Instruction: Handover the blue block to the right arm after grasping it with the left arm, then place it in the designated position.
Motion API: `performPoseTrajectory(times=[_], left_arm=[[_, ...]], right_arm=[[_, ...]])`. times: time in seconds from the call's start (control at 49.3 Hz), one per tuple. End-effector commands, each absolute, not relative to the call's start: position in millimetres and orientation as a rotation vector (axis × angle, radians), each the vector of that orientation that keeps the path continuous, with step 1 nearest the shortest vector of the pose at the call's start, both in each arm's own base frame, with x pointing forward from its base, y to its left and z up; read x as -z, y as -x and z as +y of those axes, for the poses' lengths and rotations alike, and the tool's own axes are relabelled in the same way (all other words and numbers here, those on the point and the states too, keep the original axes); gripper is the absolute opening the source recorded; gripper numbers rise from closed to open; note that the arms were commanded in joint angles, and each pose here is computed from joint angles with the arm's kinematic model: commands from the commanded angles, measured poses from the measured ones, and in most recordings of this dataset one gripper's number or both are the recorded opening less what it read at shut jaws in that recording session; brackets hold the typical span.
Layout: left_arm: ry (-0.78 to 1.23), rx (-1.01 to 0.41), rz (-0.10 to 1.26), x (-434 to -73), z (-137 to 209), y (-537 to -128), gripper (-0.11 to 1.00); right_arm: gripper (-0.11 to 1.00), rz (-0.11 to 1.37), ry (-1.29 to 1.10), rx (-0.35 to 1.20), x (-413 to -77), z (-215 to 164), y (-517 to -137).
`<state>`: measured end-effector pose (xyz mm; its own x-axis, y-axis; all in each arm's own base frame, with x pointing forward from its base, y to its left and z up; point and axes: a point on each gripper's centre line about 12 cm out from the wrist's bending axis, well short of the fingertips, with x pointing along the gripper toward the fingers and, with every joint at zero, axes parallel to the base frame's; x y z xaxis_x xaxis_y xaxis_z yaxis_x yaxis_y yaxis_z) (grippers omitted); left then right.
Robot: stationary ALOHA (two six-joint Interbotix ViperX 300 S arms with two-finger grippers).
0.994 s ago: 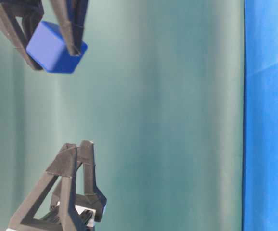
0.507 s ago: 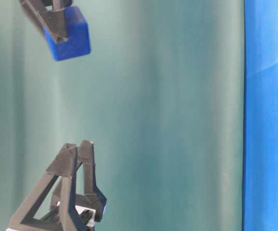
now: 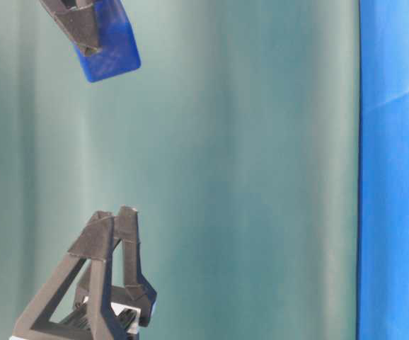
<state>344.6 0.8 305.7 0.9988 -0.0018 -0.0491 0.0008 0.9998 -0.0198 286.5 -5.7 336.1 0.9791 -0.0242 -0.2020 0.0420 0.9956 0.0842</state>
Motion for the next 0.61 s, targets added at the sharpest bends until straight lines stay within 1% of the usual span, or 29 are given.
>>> performPoseTrajectory(times=[0.0,0.588], left_arm=[[0.018,0.003,0.009,-318.8,0.3,-343.0,0.93],[0.018,0.006,0.009,-318.8,-0.8,-343.0,0.93]], right_arm=[[0.55,0.167,-0.093,0.031,-348.1,-5.6,-286.7],[0.55,0.167,-0.093,0.031,-348.6,-5.6,-286.8]])
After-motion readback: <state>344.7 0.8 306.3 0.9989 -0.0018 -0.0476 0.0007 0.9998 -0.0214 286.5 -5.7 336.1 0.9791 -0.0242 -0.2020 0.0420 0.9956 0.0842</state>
